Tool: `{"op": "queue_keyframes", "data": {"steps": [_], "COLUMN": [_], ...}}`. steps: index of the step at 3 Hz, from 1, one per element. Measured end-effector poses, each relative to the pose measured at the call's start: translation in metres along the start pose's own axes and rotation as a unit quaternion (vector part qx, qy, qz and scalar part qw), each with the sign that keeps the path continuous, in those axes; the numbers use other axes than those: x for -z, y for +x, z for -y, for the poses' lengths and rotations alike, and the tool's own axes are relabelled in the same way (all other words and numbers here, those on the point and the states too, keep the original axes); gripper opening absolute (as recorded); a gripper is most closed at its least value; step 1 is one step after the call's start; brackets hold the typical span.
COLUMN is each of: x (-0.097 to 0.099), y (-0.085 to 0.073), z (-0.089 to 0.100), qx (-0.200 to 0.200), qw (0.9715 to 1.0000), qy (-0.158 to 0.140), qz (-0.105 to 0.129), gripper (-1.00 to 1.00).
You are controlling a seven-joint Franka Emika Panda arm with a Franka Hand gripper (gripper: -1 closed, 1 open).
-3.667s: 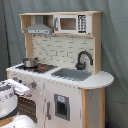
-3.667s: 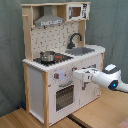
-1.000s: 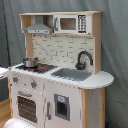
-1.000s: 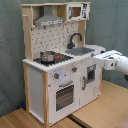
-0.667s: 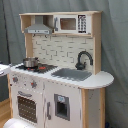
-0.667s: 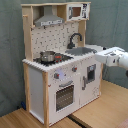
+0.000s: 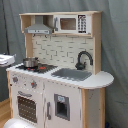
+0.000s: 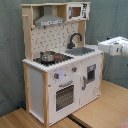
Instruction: Play with the kitchen
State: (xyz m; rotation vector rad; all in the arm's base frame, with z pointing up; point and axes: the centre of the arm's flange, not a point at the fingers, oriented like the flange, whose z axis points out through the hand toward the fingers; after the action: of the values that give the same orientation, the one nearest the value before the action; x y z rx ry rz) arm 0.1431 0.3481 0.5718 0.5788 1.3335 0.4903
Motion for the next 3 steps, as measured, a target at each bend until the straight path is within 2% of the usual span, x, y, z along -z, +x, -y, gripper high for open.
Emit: {"op": "queue_keyframes", "data": {"steps": [2, 3], "x": [-0.019, -0.037], "y": [-0.057, -0.078], "z": [-0.001, 0.002], "qx": [0.005, 0.005], "qw": [1.0, 1.0], "qy": [0.008, 0.008], "qz": [0.001, -0.001], "gripper": [1.0, 1.0]}}
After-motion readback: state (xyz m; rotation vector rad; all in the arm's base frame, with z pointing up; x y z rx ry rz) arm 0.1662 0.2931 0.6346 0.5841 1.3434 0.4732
